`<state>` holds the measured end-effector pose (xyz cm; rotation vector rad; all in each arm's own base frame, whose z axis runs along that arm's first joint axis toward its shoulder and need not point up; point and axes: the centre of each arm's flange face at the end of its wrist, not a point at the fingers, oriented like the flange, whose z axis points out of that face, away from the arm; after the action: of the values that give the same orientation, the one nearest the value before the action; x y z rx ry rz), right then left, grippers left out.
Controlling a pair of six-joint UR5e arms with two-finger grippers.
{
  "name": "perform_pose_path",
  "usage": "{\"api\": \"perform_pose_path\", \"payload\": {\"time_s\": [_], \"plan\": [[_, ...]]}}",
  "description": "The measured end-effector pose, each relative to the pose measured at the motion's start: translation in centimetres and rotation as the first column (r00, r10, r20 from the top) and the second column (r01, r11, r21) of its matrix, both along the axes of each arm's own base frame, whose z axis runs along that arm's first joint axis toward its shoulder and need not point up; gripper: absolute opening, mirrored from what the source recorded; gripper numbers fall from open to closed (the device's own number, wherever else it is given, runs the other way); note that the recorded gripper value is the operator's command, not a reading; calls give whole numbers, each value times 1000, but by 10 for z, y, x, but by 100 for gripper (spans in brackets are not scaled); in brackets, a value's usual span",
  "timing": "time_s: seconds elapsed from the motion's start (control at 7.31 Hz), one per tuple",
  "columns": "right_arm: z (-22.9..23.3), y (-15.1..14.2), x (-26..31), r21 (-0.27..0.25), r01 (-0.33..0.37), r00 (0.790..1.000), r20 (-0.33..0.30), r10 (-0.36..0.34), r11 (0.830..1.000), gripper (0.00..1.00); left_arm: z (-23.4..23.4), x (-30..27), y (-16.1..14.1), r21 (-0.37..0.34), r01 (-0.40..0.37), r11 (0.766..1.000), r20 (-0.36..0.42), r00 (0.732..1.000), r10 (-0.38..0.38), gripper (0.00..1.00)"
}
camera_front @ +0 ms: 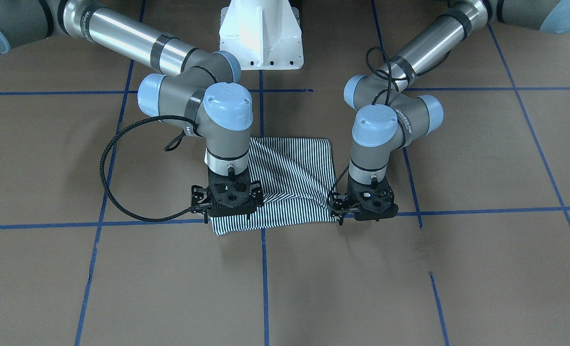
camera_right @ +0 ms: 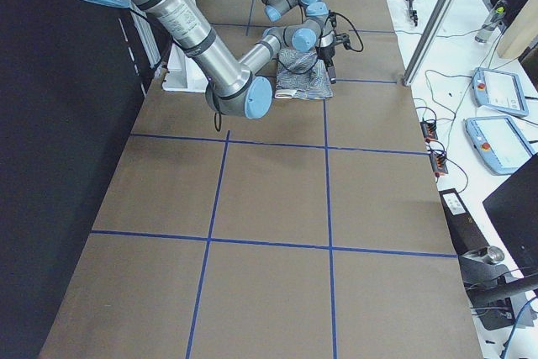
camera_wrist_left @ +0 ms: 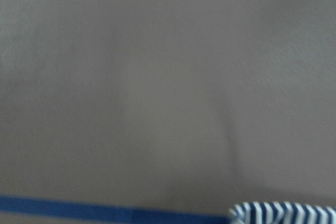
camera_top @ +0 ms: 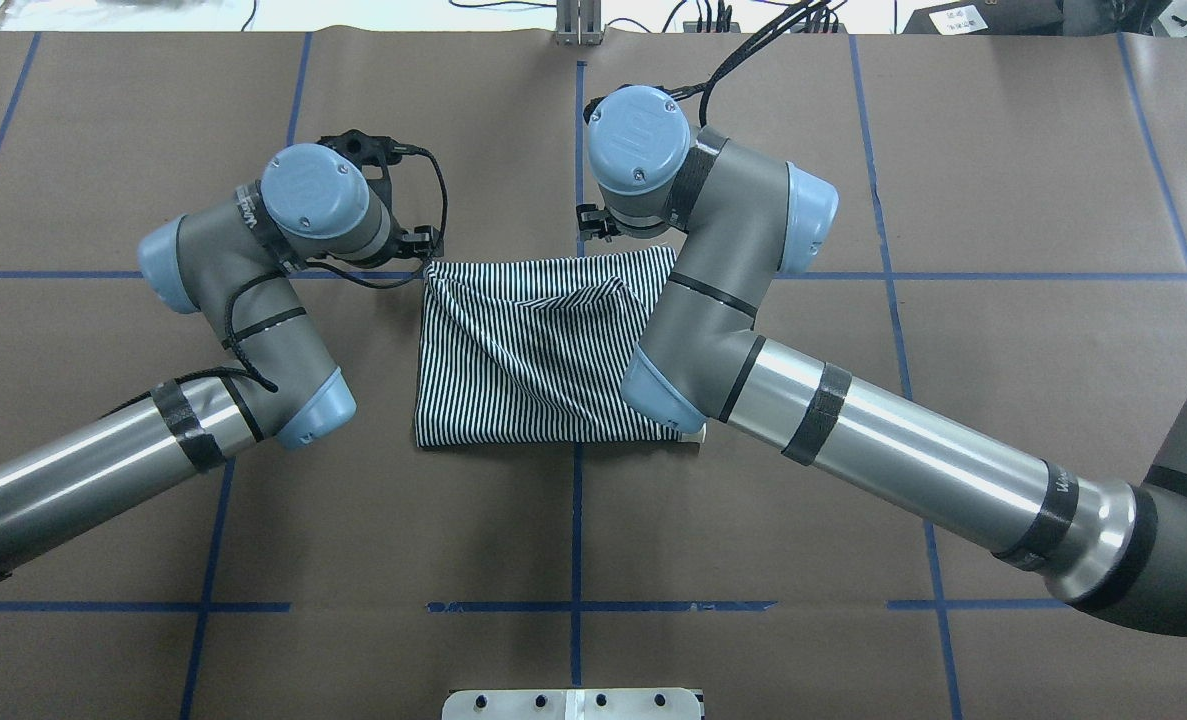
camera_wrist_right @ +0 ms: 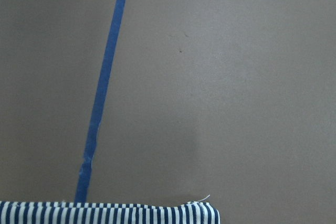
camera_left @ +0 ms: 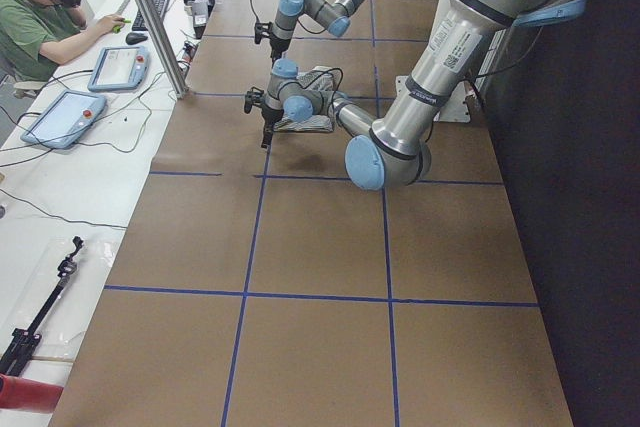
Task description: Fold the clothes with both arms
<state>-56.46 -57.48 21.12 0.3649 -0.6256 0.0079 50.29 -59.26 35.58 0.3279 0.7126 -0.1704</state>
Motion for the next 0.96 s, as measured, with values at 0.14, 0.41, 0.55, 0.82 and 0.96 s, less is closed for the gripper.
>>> {"api": "perform_pose_path", "payload": {"time_s": [0.14,0.41,0.55,0.82,0.96], "plan": [[0,0,0,-1,-1,1000,1,1,1000,100,3,-16,-16,22,0,1000,13,1000,0,100],[2,2,-1,-5,-12,1000,14,12,1000,100,-13,-32,-23,41,-19,999,-15,1000,20,100],[8,10,-8,-8,-24,999,48,25,1000,100,-25,-36,-19,44,-40,998,-47,998,42,100],[25,41,-32,-21,-36,990,134,39,999,49,-39,-47,-15,56,-49,997,-80,995,54,100],[25,53,-42,-42,-47,985,163,54,998,0,-39,-49,-16,58,-47,997,-83,995,52,100]]}}
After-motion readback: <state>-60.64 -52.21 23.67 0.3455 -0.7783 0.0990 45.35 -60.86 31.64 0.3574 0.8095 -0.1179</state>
